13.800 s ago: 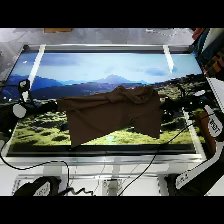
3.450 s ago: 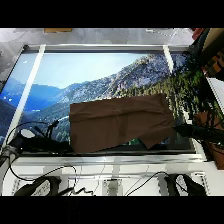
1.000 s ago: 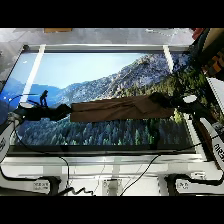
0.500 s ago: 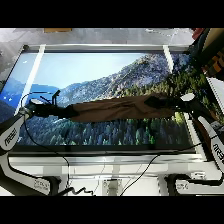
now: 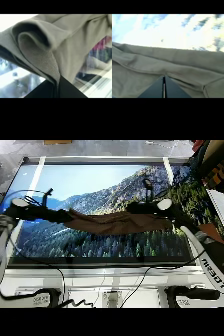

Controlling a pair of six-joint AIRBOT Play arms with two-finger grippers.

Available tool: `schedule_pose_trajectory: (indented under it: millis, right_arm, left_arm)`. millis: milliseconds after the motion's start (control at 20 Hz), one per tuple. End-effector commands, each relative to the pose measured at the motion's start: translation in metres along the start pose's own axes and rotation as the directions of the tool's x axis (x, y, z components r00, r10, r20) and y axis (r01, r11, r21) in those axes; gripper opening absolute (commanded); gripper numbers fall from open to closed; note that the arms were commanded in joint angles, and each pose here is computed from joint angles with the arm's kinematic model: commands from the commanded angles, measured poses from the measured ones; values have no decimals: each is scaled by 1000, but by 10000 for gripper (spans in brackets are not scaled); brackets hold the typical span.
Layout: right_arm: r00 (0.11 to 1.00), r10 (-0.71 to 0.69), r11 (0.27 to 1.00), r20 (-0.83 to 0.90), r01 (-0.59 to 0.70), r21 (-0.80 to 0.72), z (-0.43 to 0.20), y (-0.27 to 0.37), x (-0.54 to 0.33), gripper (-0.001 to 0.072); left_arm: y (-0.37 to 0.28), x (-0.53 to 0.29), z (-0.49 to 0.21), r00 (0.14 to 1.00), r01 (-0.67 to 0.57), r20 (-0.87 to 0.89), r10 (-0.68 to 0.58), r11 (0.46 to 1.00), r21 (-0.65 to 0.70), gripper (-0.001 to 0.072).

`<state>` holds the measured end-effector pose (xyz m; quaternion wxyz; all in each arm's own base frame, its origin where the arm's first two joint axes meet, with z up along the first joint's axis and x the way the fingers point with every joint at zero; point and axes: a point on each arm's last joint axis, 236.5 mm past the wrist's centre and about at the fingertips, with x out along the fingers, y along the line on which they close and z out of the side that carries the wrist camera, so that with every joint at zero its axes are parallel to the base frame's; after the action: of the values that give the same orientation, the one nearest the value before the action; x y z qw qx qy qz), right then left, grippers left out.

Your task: Fold the clothes and pants, and hang the long-sleeved shirts on hangers.

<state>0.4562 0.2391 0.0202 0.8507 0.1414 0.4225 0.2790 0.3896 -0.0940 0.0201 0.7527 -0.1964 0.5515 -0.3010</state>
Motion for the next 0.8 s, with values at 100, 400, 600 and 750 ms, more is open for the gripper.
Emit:
schedule_pose_trajectory:
  millis: [100, 400, 600, 750]
  right_arm:
    - [991, 79, 991, -112, -66, 117, -56, 86, 73, 10]
    - [939, 213, 977, -271, -204, 62, -134, 210, 139, 10]
    - [940, 236, 970, -248, -243, 4, -124, 238, 146, 11]
    - [951, 155, 978, -267, -186, -95, -100, 202, 138, 12]
  left_arm:
    - [-46, -77, 8, 975, -162, 172, 139, 979, 126, 8]
    - [-76, -122, 28, 914, -258, 369, 172, 945, 199, 9]
    - [-72, -132, 38, 883, -308, 425, 199, 929, 205, 10]
    - [-74, -119, 39, 899, -272, 402, 173, 940, 205, 10]
